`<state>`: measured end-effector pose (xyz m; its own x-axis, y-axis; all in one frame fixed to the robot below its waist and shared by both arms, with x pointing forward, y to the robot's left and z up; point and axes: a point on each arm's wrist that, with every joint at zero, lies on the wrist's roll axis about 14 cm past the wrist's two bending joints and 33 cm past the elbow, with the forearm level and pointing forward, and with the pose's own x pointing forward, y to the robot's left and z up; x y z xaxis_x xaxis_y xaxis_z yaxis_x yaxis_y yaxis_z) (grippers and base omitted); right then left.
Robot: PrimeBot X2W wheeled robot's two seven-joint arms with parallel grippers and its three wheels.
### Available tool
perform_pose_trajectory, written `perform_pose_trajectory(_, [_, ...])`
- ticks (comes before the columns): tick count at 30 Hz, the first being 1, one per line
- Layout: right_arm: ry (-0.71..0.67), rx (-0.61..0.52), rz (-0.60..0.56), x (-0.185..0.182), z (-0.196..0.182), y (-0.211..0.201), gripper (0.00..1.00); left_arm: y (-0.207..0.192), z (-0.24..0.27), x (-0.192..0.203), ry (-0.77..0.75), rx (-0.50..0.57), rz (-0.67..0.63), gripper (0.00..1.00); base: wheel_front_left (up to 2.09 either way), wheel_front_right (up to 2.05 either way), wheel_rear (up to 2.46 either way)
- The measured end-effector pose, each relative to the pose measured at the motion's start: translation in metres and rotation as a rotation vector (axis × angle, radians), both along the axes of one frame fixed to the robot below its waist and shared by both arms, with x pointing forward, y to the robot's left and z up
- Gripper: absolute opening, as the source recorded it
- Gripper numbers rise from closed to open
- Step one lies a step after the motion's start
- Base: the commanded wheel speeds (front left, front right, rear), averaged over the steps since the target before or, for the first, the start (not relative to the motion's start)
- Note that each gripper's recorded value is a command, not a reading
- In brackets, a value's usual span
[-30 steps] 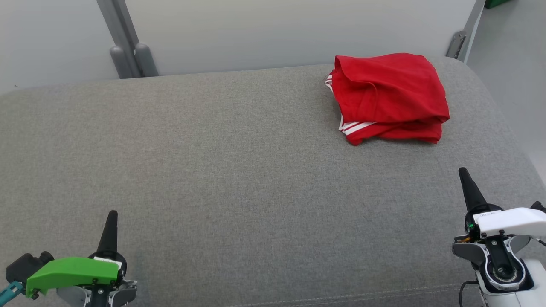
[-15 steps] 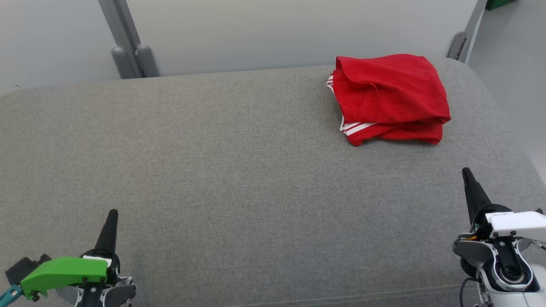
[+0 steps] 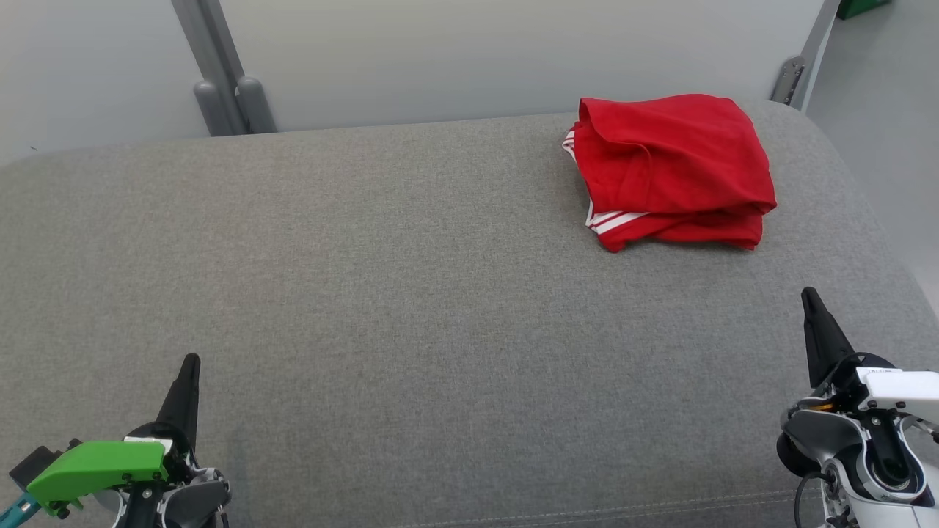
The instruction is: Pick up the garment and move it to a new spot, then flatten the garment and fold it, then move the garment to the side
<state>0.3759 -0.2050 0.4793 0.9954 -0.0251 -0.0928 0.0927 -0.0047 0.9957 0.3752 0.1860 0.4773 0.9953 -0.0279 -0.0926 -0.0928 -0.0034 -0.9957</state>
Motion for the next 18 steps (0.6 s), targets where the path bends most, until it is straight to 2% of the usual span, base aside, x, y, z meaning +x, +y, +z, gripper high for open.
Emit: perform_pose_trajectory(18, [-0.001,0.007,-0.003,0.0,0.0,-0.0005,0.0,0.0004,0.0002,0.0001,-0.001,-0.009,0.003,0.0,0.0,0.0,0.0])
